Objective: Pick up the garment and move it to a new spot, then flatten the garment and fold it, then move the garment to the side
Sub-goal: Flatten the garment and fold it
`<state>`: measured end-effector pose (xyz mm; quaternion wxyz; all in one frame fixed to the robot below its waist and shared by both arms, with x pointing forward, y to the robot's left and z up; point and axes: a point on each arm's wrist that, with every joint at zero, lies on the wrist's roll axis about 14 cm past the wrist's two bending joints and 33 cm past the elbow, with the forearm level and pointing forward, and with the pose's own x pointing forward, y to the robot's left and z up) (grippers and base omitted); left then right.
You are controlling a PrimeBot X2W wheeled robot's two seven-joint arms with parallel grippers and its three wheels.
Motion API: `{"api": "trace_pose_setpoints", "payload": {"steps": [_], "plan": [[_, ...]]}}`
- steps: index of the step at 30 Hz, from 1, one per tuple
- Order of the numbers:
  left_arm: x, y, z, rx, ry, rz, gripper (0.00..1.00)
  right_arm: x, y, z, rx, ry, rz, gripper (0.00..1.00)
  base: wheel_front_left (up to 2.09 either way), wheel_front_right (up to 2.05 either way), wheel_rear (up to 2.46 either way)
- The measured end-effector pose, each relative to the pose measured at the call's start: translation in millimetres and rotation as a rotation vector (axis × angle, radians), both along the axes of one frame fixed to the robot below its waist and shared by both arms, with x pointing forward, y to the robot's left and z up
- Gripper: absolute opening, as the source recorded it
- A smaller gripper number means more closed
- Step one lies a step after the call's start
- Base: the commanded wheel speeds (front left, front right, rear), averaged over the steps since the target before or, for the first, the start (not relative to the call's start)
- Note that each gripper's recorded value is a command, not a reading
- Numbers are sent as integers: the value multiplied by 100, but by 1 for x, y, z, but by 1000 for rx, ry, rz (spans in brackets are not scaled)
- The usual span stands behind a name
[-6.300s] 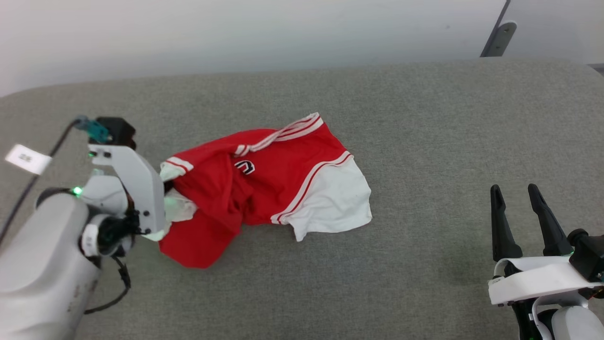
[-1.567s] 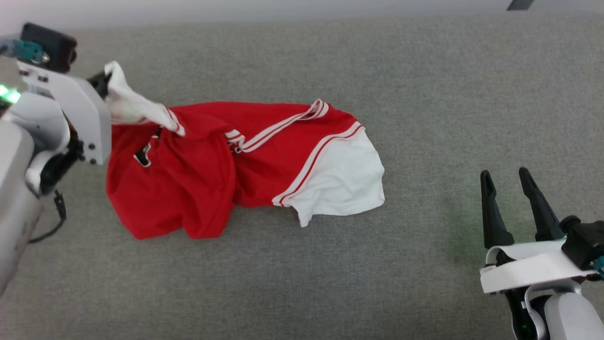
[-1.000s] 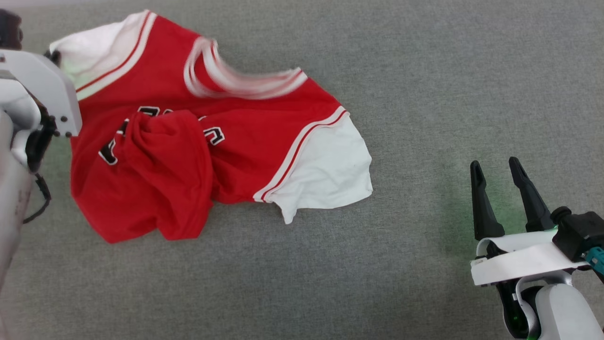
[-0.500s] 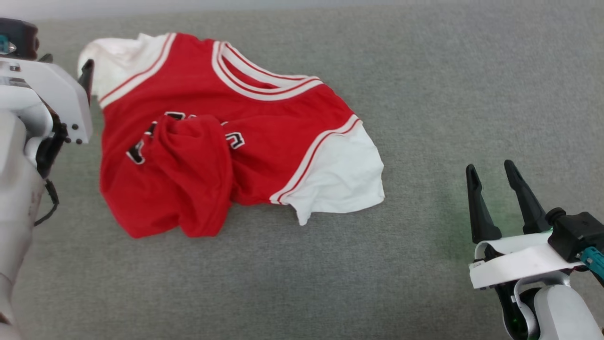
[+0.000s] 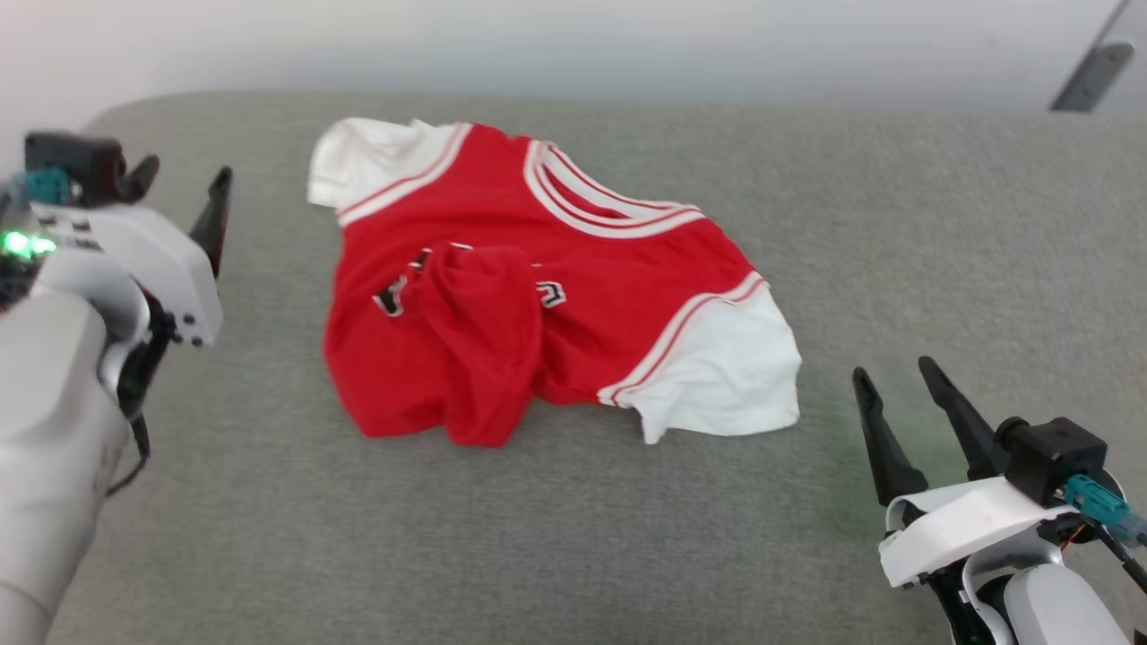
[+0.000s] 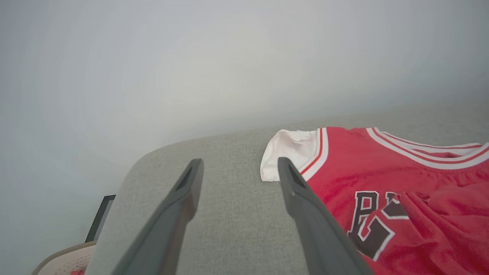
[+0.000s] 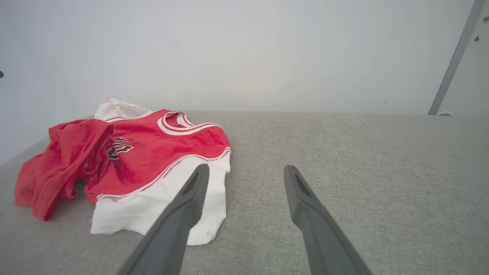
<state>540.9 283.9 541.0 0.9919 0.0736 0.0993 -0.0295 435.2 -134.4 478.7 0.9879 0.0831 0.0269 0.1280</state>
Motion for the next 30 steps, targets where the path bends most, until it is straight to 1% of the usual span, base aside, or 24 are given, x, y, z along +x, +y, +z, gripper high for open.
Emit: {"api": "trace_pose_setpoints", "payload": {"steps": [8, 14, 17, 19, 23, 27, 30], "plan": [[-58, 33, 16, -22, -124, 91, 100, -3, 29, 5, -14, 32, 96, 100, 0, 0, 0], [-112, 54, 13, -54, -183, 193, 100, -4, 43, -8, -62, 135, 154, 100, 0, 0, 0], [-138, 64, 23, -73, -240, 253, 100, -1, 47, -13, -94, 182, 173, 100, 0, 0, 0], [-155, 66, 29, -78, -281, 281, 100, 4, 49, -11, -105, 195, 180, 100, 0, 0, 0], [-190, 66, 16, -101, -282, 342, 100, 14, 50, -15, -143, 249, 186, 100, 0, 0, 0], [-211, 67, 18, -117, -314, 387, 100, 23, 51, -26, -178, 327, 190, 100, 0, 0, 0], [-227, 69, 14, -137, -321, 428, 100, 24, 51, -41, -203, 416, 192, 100, 0, 0, 0]]}}
